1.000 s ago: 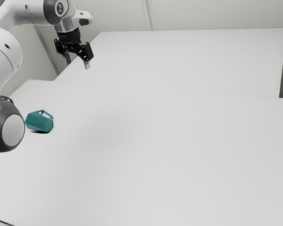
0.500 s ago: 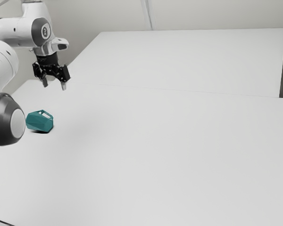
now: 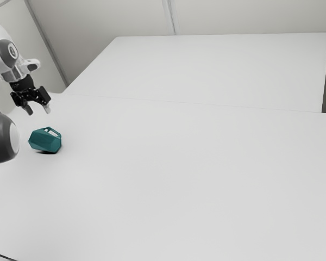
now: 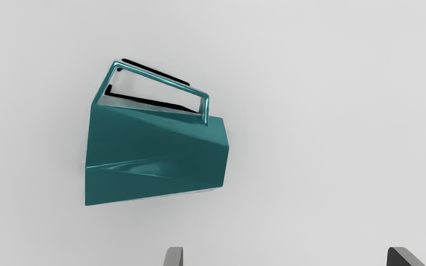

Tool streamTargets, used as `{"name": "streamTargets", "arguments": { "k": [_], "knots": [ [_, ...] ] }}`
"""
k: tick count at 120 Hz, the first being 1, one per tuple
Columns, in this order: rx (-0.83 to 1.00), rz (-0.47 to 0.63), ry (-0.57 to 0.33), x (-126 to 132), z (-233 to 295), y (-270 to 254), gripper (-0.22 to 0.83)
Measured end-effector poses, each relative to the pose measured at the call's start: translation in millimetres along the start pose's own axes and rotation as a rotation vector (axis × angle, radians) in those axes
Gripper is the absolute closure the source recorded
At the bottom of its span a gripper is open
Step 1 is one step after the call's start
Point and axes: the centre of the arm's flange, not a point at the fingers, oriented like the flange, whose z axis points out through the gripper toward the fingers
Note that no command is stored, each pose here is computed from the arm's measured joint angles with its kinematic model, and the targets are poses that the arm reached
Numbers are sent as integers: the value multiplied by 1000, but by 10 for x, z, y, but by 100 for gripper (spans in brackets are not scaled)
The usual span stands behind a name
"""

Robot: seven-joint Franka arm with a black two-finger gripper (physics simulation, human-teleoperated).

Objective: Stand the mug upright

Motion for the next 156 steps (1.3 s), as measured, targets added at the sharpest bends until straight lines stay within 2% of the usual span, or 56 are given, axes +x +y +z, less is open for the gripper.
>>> {"name": "streamTargets", "arguments": {
  "k": [33, 87, 127, 156],
  "knots": [
    [-64, 75, 70, -16, 103, -516, 0],
    [-225, 78, 186, -323, 463, -1429, 0],
    [-344, 178, 277, -217, 881, -1638, 0],
    [-408, 199, 317, -250, 1059, -1721, 0]
  ]
}}
